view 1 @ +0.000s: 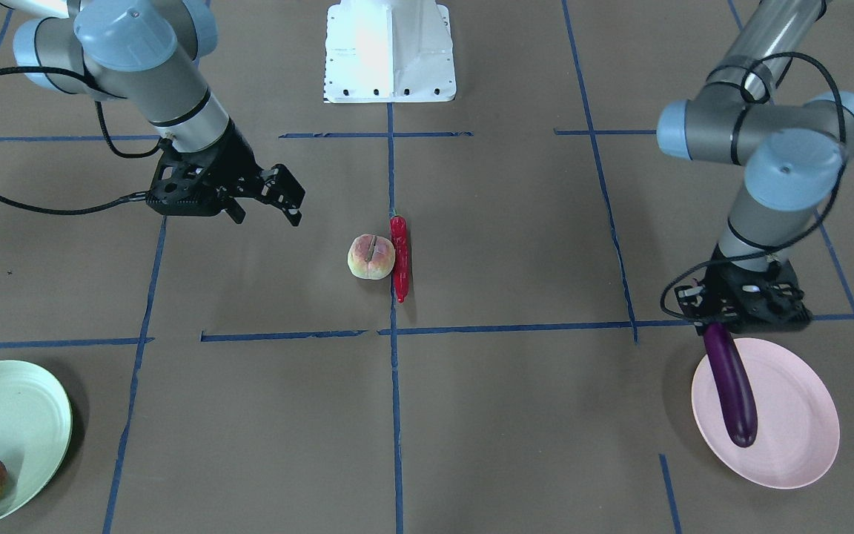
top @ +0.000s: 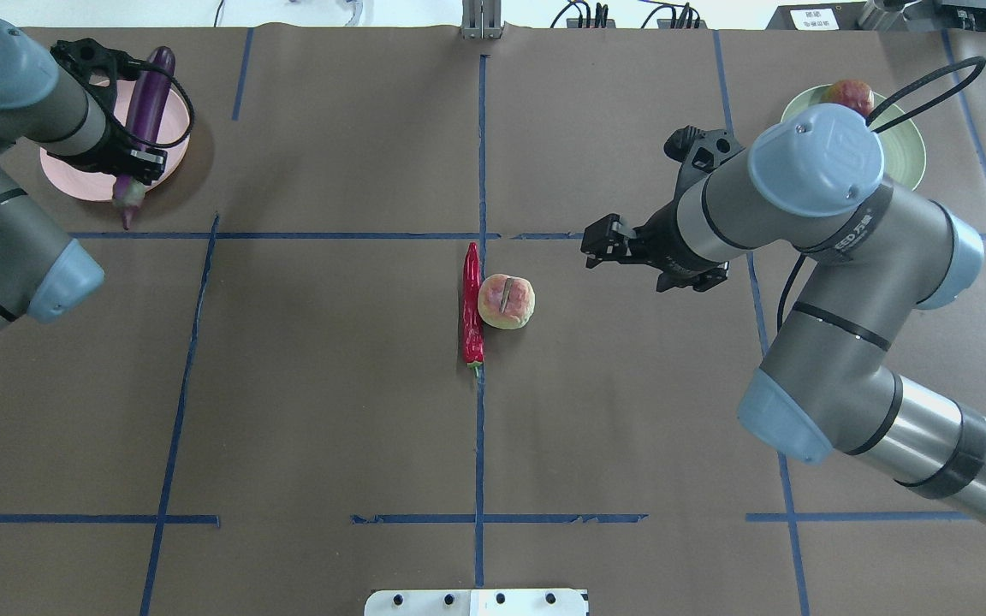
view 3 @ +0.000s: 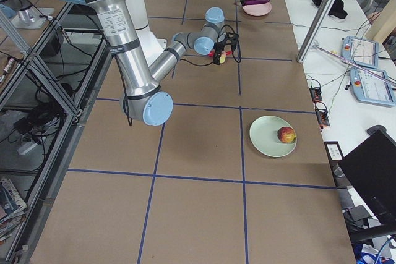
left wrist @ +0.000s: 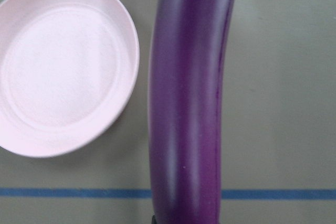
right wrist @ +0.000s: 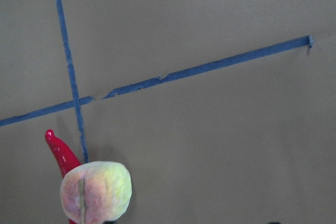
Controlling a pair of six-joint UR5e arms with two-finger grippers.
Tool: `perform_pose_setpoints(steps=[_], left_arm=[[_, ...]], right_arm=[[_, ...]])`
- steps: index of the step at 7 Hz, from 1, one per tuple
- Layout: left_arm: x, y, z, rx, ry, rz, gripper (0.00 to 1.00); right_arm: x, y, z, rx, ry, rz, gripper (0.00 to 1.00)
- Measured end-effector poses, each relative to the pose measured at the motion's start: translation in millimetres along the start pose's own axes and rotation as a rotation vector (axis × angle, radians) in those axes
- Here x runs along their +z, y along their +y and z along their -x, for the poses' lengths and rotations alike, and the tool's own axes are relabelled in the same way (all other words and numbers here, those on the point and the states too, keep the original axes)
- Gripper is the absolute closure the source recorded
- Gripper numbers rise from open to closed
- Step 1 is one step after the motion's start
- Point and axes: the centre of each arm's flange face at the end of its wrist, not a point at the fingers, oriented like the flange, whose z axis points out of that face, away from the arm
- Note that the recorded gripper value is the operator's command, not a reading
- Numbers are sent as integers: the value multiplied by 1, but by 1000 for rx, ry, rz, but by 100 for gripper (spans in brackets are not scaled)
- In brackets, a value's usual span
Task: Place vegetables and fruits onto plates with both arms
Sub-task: 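Carry eggplant onto pink plate with left gripper while right gripper reaches for peach, then grasp the peach with right gripper while left gripper releases eggplant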
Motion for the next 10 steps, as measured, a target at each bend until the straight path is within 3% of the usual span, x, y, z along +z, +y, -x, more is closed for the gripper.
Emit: perform_pose_setpoints(steps=[1,2,5,10], left_arm=[[20,-19,30,2,-8,7,90],[36,-36,48,-8,-19,12,1],[56,-52,65,-14,-7,-14,0],[46,-59,56,-12,39,-73,0]], right_arm=[[6,20,12,2,-9,4,0],[12,34,23,2,-11,-6,0],[49,54,60,-1,46,-59,0],[108,37,102,-1,134,-92,0]])
